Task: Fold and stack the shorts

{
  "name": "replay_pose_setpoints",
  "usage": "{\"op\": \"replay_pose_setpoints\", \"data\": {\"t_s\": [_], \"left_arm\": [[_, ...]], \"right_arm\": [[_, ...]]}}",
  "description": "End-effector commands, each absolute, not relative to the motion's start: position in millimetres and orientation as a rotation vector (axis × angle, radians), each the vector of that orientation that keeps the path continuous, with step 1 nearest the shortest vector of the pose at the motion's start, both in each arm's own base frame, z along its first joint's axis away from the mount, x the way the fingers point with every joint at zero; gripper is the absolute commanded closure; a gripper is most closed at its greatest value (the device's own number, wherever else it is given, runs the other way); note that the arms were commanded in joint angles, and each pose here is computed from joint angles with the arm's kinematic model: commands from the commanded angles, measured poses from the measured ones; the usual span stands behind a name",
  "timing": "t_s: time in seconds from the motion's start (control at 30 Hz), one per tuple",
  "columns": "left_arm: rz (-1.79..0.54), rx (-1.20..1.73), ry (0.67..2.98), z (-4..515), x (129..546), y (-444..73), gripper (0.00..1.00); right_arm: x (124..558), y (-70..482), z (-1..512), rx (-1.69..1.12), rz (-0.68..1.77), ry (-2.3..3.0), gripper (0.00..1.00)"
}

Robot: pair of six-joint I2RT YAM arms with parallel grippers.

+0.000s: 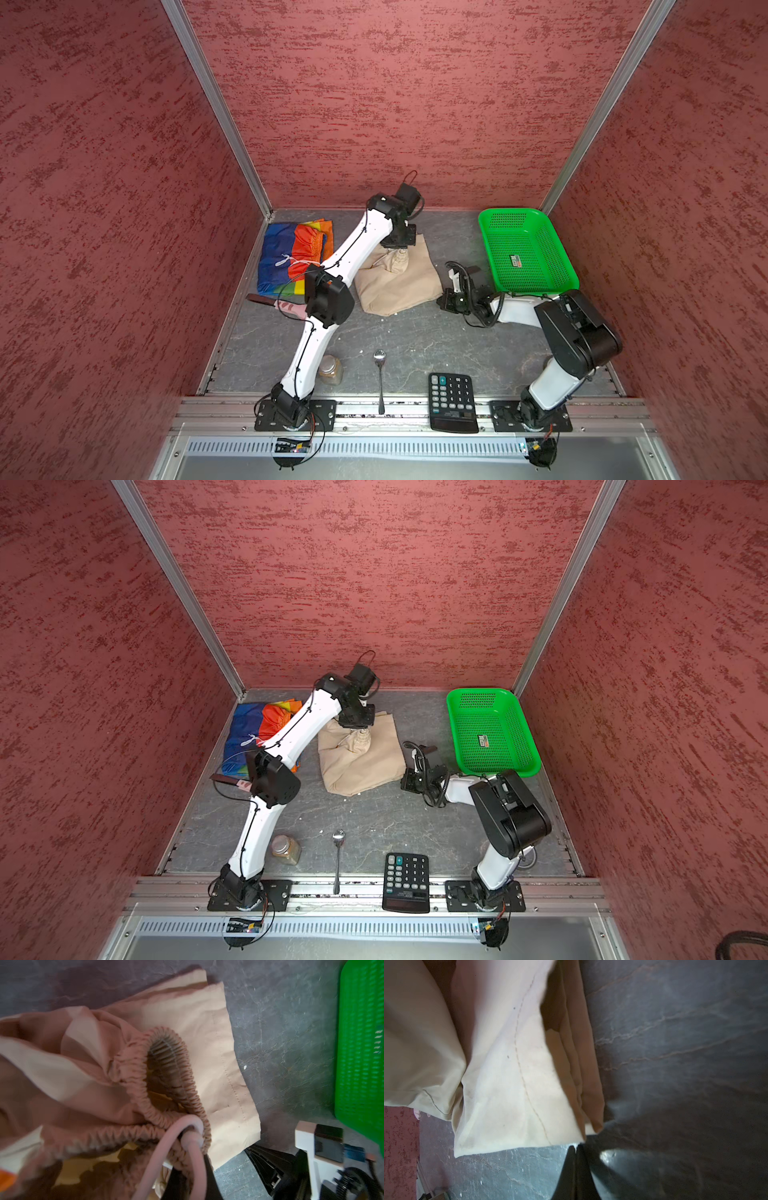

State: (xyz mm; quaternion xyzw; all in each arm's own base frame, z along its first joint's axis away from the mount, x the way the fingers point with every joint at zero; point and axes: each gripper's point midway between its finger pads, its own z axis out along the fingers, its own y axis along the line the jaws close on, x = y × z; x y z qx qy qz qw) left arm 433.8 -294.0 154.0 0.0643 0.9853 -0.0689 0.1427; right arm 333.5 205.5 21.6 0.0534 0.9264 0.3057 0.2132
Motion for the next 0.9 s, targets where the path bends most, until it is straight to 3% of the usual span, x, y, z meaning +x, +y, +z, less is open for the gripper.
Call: {"op": "replay_pose_setpoints", "data": {"t_s": [0.0,0.27,0.3,0.33,0.37,0.43,0.6,0.73,0.87], "left_arm": [[-0.14,0.278,2.926,131.1,413.7,-303.0,1.0],[-0.114,0.368,2.935,110.6,400.1,-327.1,0.97],[-0.127,0.371,2.935,110.1,399.6,-329.5,0.76],[-0.156,0.368,2.939,109.2,399.5,-332.7,0.44],[-0.177,0.363,2.943,108.7,398.4,-335.7,0.23],[-0.217,0.341,2.942,111.3,399.4,-339.1,0.13],[-0.44,0.266,2.887,144.4,405.6,-352.0,0.12],[-0.582,0.228,2.736,201.9,409.9,-349.1,0.17],[-0.538,0.158,2.601,244.4,403.8,-309.3,0.46]], "right_arm": [[323.6,190.7,0.0,0.223,0.78,2.63,1.0],[321.1,190.9,-14.7,0.237,0.791,2.655,1.0],[320.7,191.5,-16.1,0.237,0.798,2.657,1.0],[319.8,192.1,-17.7,0.238,0.805,2.661,1.0],[319.1,193.1,-17.8,0.237,0.813,2.661,1.0],[318.3,193.2,-17.4,0.236,0.817,2.661,1.0],[314.1,188.9,-9.3,0.228,0.795,2.661,1.0],[316.5,180.7,19.9,0.218,0.739,2.616,1.0],[333.2,176.0,73.6,0.15,0.68,2.506,1.0]]}}
